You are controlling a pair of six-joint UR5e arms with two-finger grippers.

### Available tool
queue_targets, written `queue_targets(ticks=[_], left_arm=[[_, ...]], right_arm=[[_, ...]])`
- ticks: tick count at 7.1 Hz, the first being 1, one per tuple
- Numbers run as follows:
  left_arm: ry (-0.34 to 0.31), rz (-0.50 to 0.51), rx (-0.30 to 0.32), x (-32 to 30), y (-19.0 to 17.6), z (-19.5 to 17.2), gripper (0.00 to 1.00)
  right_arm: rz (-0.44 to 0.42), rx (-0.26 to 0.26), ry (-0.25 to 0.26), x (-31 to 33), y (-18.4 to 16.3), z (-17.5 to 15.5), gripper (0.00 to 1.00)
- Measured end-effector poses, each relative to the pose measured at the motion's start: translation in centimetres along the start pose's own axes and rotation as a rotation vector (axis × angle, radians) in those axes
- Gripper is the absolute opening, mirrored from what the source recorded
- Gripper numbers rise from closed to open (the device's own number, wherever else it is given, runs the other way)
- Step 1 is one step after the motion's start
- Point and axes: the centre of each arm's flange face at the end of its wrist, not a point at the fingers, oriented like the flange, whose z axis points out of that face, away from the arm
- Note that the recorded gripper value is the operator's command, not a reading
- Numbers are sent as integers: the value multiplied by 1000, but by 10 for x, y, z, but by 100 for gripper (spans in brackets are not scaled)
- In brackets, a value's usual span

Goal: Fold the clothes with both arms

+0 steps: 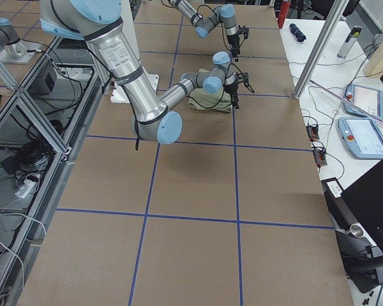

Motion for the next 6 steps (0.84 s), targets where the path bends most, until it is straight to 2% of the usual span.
queue_targets(ticks=[2,4,6], left_arm=[[-23,101,-24,-48,3,-43,100],[-78,224,-66,-146,-1,-107,100],[-98,339,-113,-288,21,-171,100]], right_arm=[[-101,-113,12,80,-60,-56,100],[-217,-187,34,214,-100,-109,100],[-314,-247,36,372,-103,-139,100]])
